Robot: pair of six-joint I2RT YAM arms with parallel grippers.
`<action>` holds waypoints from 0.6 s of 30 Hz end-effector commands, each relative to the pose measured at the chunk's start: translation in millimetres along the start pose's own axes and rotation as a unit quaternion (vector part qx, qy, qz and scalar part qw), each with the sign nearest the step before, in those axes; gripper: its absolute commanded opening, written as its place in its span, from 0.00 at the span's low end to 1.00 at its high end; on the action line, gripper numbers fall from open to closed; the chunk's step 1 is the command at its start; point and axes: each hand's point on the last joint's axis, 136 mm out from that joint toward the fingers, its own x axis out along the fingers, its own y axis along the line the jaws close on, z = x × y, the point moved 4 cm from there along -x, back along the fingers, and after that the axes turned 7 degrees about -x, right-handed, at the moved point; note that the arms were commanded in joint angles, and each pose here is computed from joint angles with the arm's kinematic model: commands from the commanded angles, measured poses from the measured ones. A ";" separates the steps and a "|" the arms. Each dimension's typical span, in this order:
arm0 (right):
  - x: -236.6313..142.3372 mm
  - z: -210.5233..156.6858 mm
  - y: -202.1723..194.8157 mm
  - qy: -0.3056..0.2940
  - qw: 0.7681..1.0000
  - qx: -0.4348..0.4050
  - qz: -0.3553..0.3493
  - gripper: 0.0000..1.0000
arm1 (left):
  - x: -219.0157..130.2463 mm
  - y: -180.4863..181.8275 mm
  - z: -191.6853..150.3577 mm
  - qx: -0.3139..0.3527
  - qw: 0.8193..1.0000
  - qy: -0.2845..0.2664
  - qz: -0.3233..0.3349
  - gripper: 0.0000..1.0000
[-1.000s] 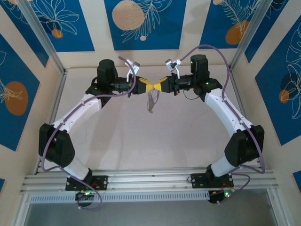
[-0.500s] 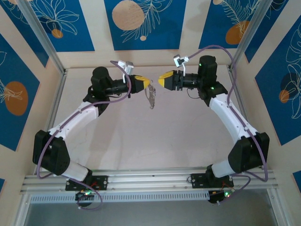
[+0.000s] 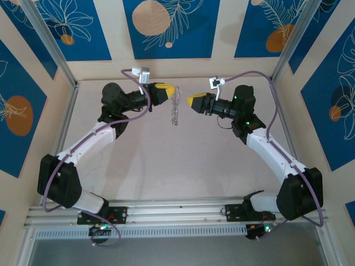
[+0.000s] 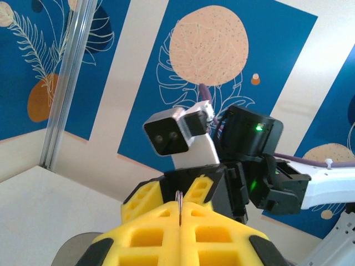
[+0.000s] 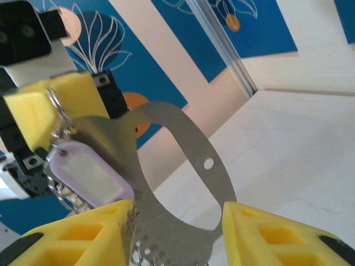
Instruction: Put the keys on the keyring
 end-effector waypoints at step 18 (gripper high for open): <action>4.0 31.8 32.5 -0.061 0.997 -0.043 0.019 0.44 | 8.9 -4.2 -6.0 0.007 1.000 -0.004 -0.017 0.00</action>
